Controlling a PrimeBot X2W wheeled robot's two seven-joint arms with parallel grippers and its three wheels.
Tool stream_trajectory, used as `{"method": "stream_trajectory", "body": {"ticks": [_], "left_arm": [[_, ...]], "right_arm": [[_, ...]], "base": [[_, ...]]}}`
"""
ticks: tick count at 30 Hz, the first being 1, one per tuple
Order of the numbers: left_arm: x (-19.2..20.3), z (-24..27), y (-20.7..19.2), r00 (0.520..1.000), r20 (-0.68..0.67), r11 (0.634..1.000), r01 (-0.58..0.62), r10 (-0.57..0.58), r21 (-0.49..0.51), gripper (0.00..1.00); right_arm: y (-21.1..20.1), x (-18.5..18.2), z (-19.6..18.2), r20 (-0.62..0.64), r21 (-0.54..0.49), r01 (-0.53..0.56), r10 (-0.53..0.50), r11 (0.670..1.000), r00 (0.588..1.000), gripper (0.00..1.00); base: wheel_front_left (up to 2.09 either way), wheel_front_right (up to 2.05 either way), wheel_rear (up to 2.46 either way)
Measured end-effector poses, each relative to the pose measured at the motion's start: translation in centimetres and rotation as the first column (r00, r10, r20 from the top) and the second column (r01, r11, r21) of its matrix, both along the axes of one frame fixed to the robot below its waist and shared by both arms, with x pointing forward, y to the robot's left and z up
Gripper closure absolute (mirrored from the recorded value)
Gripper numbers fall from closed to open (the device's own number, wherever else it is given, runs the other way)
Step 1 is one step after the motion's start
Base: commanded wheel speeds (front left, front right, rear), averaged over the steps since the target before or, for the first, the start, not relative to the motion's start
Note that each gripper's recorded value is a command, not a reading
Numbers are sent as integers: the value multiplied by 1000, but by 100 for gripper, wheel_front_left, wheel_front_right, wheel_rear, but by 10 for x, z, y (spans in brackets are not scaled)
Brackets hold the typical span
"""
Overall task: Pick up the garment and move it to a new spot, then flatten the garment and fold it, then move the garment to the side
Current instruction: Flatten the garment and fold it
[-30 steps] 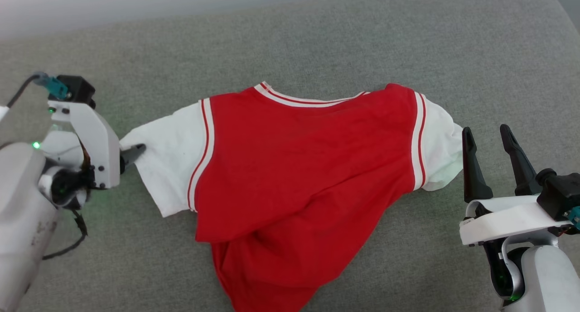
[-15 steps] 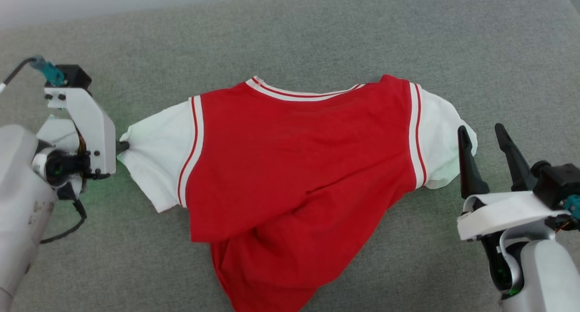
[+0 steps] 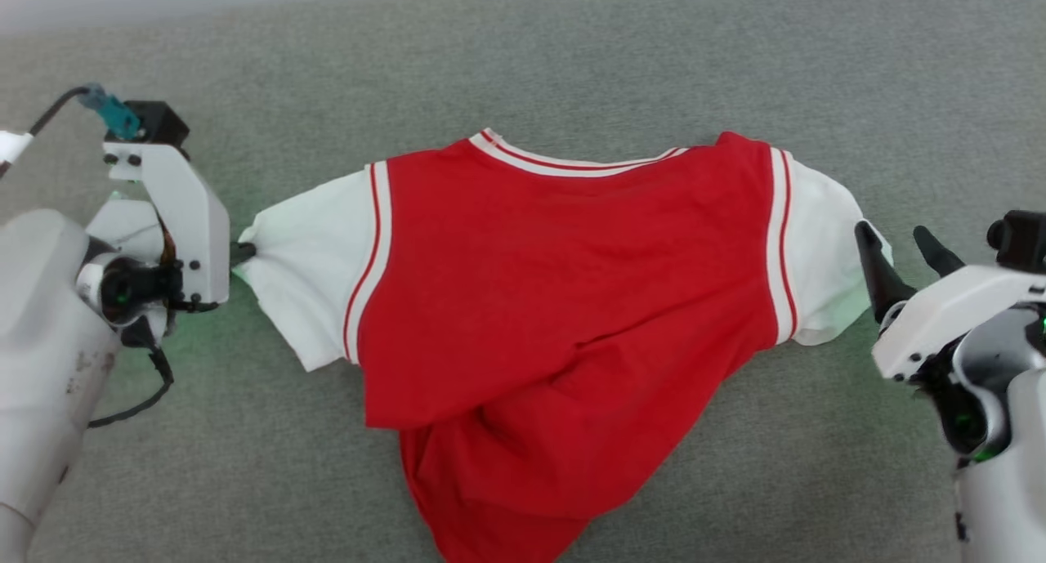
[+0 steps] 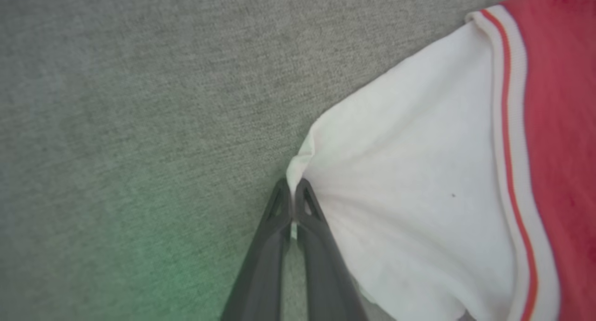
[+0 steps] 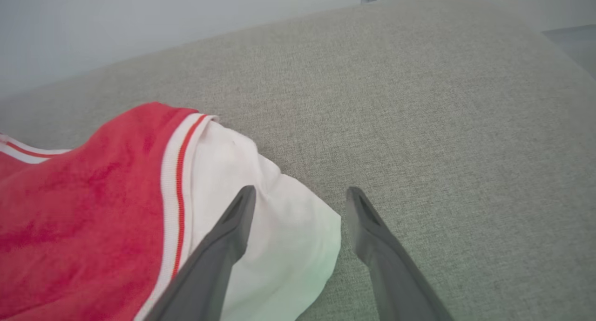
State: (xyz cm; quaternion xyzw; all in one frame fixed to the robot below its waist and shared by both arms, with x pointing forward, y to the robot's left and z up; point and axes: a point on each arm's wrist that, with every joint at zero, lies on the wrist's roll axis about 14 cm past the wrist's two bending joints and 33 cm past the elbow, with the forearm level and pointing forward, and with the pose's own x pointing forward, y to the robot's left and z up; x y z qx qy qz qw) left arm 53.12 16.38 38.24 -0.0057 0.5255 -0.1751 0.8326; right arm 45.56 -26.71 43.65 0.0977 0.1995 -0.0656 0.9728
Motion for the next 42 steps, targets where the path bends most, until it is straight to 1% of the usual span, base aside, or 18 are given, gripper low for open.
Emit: {"method": "stream_trajectory", "body": {"ticks": [4,9,14,15,16,17,22,27,29,32,35,39,42], "left_arm": [[-3,1,2,1000,3,1000,-2,2,-3,100],[-7,1,4,1000,8,1000,-6,6,-8,100],[-11,3,5,1000,11,1000,-12,13,-13,100],[-12,3,6,1000,11,1000,-13,13,-12,100],[-13,4,6,1000,11,1000,-13,13,-12,100],[-14,4,6,1000,11,1000,-14,14,-11,100],[-17,8,8,1000,20,1000,-14,14,-5,100],[-17,19,11,998,52,1000,-27,27,-5,100],[-13,30,12,996,81,999,-34,35,-10,100],[0,58,12,985,163,998,-47,52,-31,100],[12,93,10,966,250,997,-49,60,-52,100],[26,148,10,924,376,996,-49,75,-78,100],[33,194,11,874,479,995,-44,82,-89,100]], "right_arm": [[-3,1,-17,-117,28,-3,7,1000,993,0],[-9,-4,-38,-253,76,24,-4,997,967,0],[-7,-4,-46,-323,127,45,-2,991,946,0],[-6,-4,-46,-333,136,49,-1,990,943,44],[-6,-4,-47,-344,148,54,0,987,939,82],[-6,-4,-47,-353,154,58,0,986,936,100],[-9,-6,-46,-380,190,88,-9,978,925,100],[-5,7,-23,-319,216,81,-8,973,948,100],[-1,17,-4,-265,231,65,-1,971,964,100],[7,33,30,-166,249,24,18,968,986,100],[21,48,69,-65,249,-42,60,967,996,100],[40,62,124,75,228,-135,120,964,990,100],[51,69,164,170,181,-189,159,965,972,100]], "base": [[0,0,0],[0,0,0],[0,0,0],[0,0,0],[0,0,0],[0,0,0],[0,0,0],[0,0,0],[0,0,0],[0,0,0],[0,0,0],[0,0,0],[0,0,0]]}}
